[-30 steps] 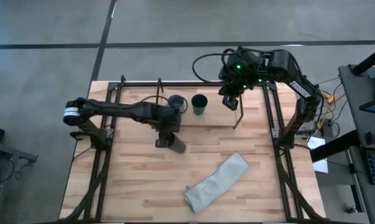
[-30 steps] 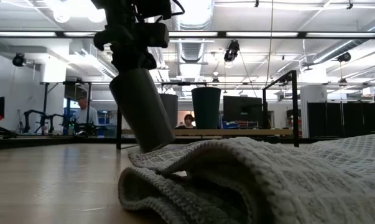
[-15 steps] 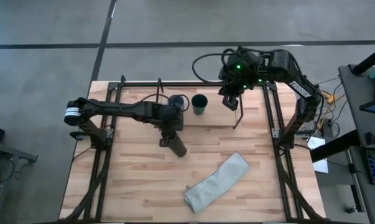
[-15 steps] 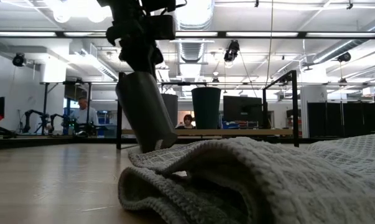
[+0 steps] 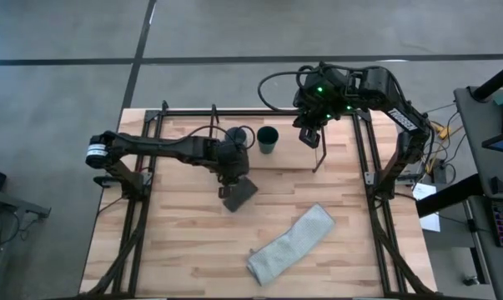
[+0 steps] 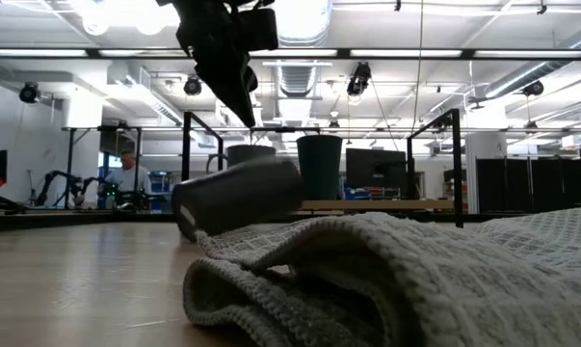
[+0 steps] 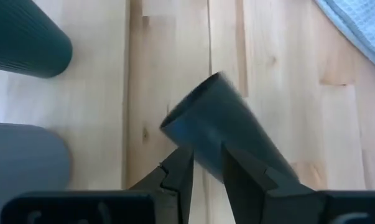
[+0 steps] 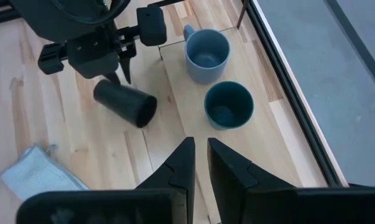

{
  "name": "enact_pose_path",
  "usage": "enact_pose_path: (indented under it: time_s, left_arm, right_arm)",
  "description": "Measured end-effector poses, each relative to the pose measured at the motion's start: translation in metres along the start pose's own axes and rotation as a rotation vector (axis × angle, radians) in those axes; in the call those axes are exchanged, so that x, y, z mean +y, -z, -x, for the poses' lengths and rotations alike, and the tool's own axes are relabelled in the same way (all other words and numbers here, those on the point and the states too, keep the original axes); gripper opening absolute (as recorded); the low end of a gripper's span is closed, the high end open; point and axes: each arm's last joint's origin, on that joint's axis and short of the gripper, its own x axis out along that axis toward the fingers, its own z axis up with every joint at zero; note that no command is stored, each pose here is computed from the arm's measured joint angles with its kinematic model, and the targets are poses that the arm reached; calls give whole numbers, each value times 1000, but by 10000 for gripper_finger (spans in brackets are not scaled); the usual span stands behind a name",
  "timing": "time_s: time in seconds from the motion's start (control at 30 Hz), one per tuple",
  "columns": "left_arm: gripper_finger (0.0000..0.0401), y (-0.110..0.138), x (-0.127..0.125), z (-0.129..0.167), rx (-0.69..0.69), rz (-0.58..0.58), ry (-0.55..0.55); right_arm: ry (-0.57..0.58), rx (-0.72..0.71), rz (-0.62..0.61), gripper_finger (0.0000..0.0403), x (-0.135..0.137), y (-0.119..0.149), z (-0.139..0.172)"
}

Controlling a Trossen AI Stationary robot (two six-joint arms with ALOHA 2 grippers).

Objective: Stack small to large cups/mugs on shelf
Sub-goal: Put the black cup on the shelf

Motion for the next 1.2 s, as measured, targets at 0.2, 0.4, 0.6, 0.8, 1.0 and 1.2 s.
enact_pose_path:
  time_s: [0.2, 0.4, 0.6, 0.8, 1.0, 1.2]
  left_arm:
    - [68, 2, -1, -1, 20, -1, 2]
    - [68, 0, -1, 1, 11, 38, 1]
    - [68, 6, -1, 4, 66, 162, 0]
    - [68, 15, -3, 9, 155, 273, 13]
    - [68, 21, -8, 8, 210, 360, 70]
    - [68, 28, -12, -1, 249, 350, 40]
  right_arm:
    - [3, -1, -2, 38, -1, 0, 0]
    - [0, 15, -11, 38, -1, 1, -4]
    - [-96, 109, -102, 38, 2, 5, -24]
    - [-154, 197, -139, 38, 4, 11, -55]
    - [-266, 193, -194, 38, 6, 14, -94]
    - [-415, 138, -249, 38, 9, 19, -144]
